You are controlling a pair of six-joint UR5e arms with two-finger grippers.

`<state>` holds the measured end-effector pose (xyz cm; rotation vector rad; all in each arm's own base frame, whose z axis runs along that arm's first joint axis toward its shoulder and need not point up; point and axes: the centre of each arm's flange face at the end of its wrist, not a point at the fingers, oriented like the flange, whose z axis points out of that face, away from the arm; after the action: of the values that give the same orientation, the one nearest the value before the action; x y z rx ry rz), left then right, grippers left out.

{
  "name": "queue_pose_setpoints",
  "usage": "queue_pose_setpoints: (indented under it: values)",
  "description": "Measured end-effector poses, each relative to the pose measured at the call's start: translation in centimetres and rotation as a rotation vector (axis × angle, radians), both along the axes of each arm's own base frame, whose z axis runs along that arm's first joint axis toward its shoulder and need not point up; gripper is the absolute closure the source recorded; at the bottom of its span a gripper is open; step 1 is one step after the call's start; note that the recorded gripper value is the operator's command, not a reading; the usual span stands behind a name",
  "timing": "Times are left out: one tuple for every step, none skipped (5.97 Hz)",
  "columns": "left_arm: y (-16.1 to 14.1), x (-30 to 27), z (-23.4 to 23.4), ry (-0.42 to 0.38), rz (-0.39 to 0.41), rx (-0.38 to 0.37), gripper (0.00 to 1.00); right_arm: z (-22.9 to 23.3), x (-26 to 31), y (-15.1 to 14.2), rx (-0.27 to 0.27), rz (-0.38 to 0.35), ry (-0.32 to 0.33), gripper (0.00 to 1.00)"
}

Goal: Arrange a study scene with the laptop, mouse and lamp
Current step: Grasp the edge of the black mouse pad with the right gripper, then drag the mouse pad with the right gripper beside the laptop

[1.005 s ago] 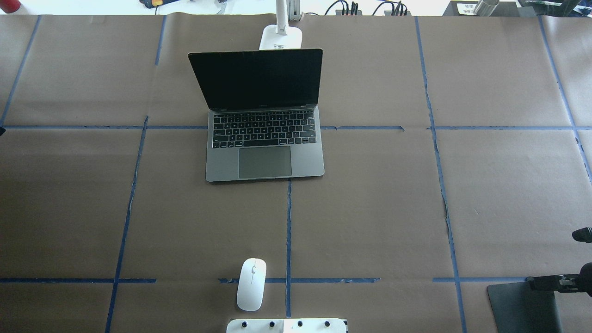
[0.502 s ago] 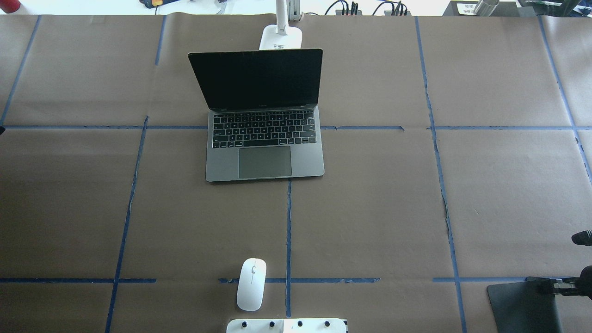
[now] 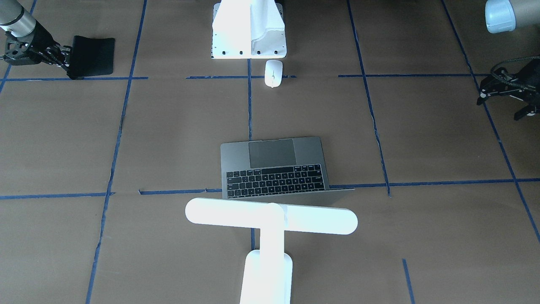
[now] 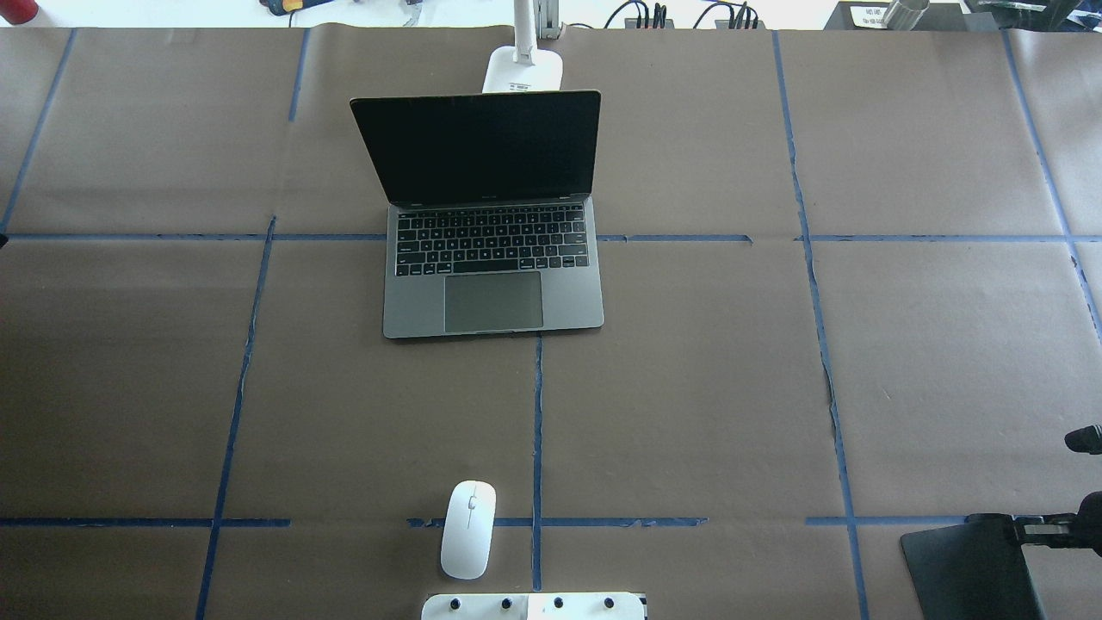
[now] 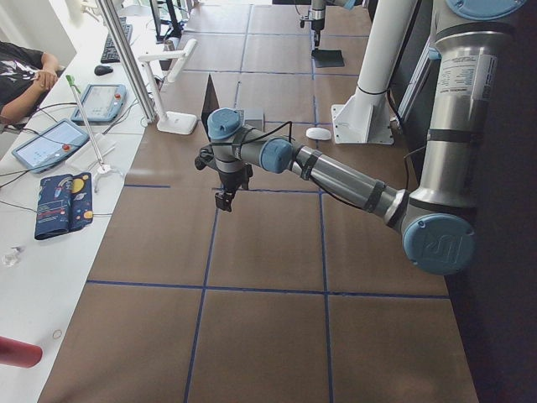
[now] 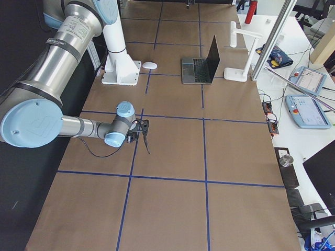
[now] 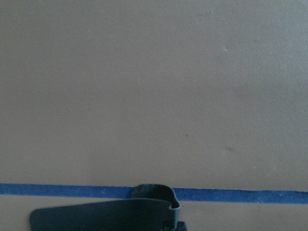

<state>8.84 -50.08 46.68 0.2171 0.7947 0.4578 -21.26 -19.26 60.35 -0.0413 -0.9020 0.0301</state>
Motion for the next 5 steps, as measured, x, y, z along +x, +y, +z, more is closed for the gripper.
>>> queue_pose_setpoints:
  values:
    - [0.0,0.0,0.0,0.000,0.000,0.000,0.00,-1.0,0.2,-0.8,0.006,0.039,-0.036,1.00]
    - [0.0,0.0,0.0,0.001,0.000,0.000,0.00,-2.2,0.1,-2.4,0.020,0.089,-0.073,1.00]
    - [0.0,0.0,-0.2,0.002,0.000,0.003,0.00,-3.2,-0.4,-4.2,0.035,0.139,-0.104,1.00]
    - [0.1,0.0,-0.3,0.003,0.000,0.006,0.00,-4.0,-1.0,-6.2,0.047,0.185,-0.123,1.00]
    - [0.1,0.0,-0.4,0.004,0.000,0.008,0.00,-5.5,-2.4,-8.6,0.057,0.221,-0.138,1.00]
